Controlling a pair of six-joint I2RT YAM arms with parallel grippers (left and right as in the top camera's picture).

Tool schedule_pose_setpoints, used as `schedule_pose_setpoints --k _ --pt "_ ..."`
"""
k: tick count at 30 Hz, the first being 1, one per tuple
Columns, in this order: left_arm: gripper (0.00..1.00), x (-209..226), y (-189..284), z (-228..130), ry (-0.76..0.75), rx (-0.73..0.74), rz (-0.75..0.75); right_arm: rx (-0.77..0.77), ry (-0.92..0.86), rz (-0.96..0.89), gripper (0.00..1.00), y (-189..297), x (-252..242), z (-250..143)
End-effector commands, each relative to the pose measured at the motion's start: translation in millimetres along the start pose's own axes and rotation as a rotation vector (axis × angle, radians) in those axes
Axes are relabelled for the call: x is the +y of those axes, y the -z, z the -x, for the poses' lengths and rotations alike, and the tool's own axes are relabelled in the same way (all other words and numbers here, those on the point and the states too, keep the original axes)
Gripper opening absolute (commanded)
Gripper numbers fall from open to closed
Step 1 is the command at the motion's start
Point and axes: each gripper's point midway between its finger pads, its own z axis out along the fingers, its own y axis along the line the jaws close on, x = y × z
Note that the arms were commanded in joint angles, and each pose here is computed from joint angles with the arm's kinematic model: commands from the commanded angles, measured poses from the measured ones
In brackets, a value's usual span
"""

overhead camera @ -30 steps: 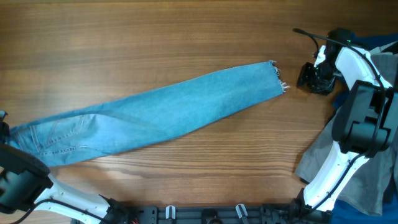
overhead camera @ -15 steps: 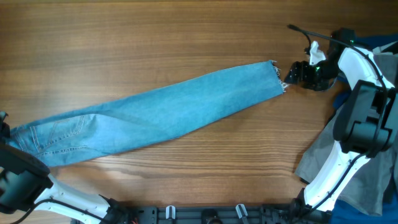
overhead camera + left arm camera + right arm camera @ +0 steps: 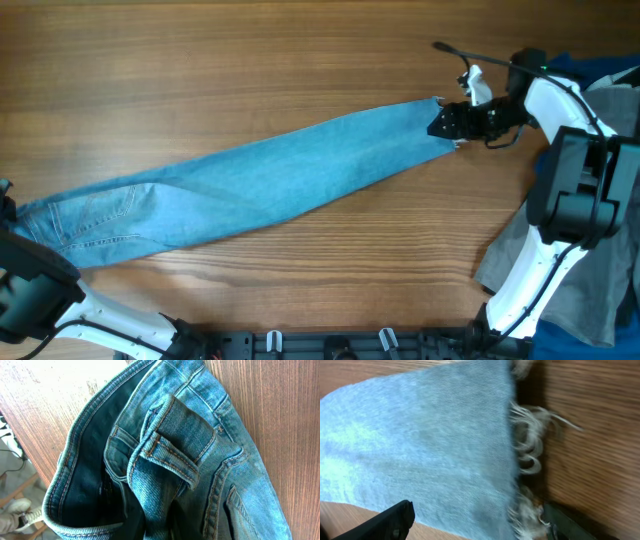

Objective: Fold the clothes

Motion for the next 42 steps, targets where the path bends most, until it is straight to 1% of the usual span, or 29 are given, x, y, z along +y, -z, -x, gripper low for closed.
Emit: schedule_pose_setpoints --k 1,2,3,5,6,10,12,14,15,18,21,24,27,30,31,33,35,37,39,40,41,42 --pt "0.15 1.9 7.3 -3.4 0.016 -0.016 -0.003 0.095 -0.007 0.000 0.84 -33.7 -1.4 -25.5" --pt "0.15 1.9 7.3 -3.4 0.016 -0.016 -0.003 0.091 -0.024 -0.014 0.73 -34.9 -2.6 -23.4" --pt "0.15 1.9 7.3 -3.4 0.016 -0.016 -0.003 0.088 -0.038 -0.028 0.57 -35.2 -4.8 -22.1" --pt "0.15 1.3 7.3 -3.7 0.016 -0.014 -0.007 0.085 -0.056 -0.051 0.16 -35.2 -8.7 -21.0" --pt "0.15 0.7 7.3 -3.9 0.016 -0.012 -0.010 0.087 -0.076 -0.075 0.04 -34.9 -12.8 -21.3" --pt "0.13 -0.6 7.4 -4.4 0.015 -0.010 -0.017 0.081 -0.182 -0.190 0.04 -30.0 -34.8 -21.1" --pt "0.12 -8.8 7.8 -6.5 0.010 0.001 -0.054 0.054 -0.272 -0.245 0.04 -21.4 -48.8 -16.8" --pt "0.12 -19.1 9.0 -8.6 -0.004 0.004 -0.087 0.007 -0.332 -0.253 0.04 -9.8 -57.9 -6.8" --pt "0.11 -31.1 10.7 -10.3 -0.027 -0.004 -0.111 -0.043 -0.378 -0.254 0.04 4.2 -66.6 4.5" --pt "0.11 -57.6 15.0 -14.8 -0.082 -0.029 -0.154 -0.124 -0.458 -0.241 0.04 28.3 -78.0 22.3" --pt "0.11 -102.6 23.8 -24.8 -0.186 -0.065 -0.248 -0.208 -0.545 -0.216 0.04 54.9 -91.2 36.4" --pt "0.13 -147.9 34.5 -40.6 -0.282 -0.109 -0.324 -0.283 -0.681 -0.206 0.04 82.4 -113.7 37.9" --pt "0.15 -172.8 40.1 -58.3 -0.357 -0.134 -0.336 -0.332 -0.738 -0.153 0.04 102.8 -129.4 32.7" --pt "0.15 -170.5 37.6 -73.9 -0.400 -0.127 -0.263 -0.341 -0.787 -0.133 0.04 114.2 -140.9 20.2" --pt "0.15 -163.4 35.4 -78.5 -0.408 -0.117 -0.220 -0.339 -0.795 -0.135 0.04 116.7 -144.0 16.1" --pt "0.12 -143.7 31.5 -81.6 -0.413 -0.104 -0.120 -0.333 -0.783 -0.140 0.04 119.4 -147.3 10.7" --pt "0.05 -120.7 29.6 -77.9 -0.410 -0.111 -0.009 -0.319 -0.771 -0.150 0.04 120.3 -149.4 5.4" --pt "0.04 -94.3 30.5 -68.1 -0.390 -0.139 0.118 -0.306 -0.770 -0.172 0.05 120.2 -151.7 1.1" --pt "0.04 -72.0 33.5 -56.3 -0.330 -0.178 0.218 -0.291 -0.780 -0.205 0.04 120.2 -155.4 -4.0" --pt "0.07 -69.3 33.1 -54.6 -0.309 -0.177 0.219 -0.285 -0.782 -0.214 0.04 120.0 -156.2 -5.5" --pt "0.19 -68.9 30.9 -55.5 -0.288 -0.154 0.195 -0.279 -0.785 -0.226 0.04 120.0 -157.4 -7.5" --pt "0.69 -70.2 28.2 -59.4 -0.276 -0.115 0.156 -0.272 -0.772 -0.227 0.04 119.6 -156.9 -8.6"
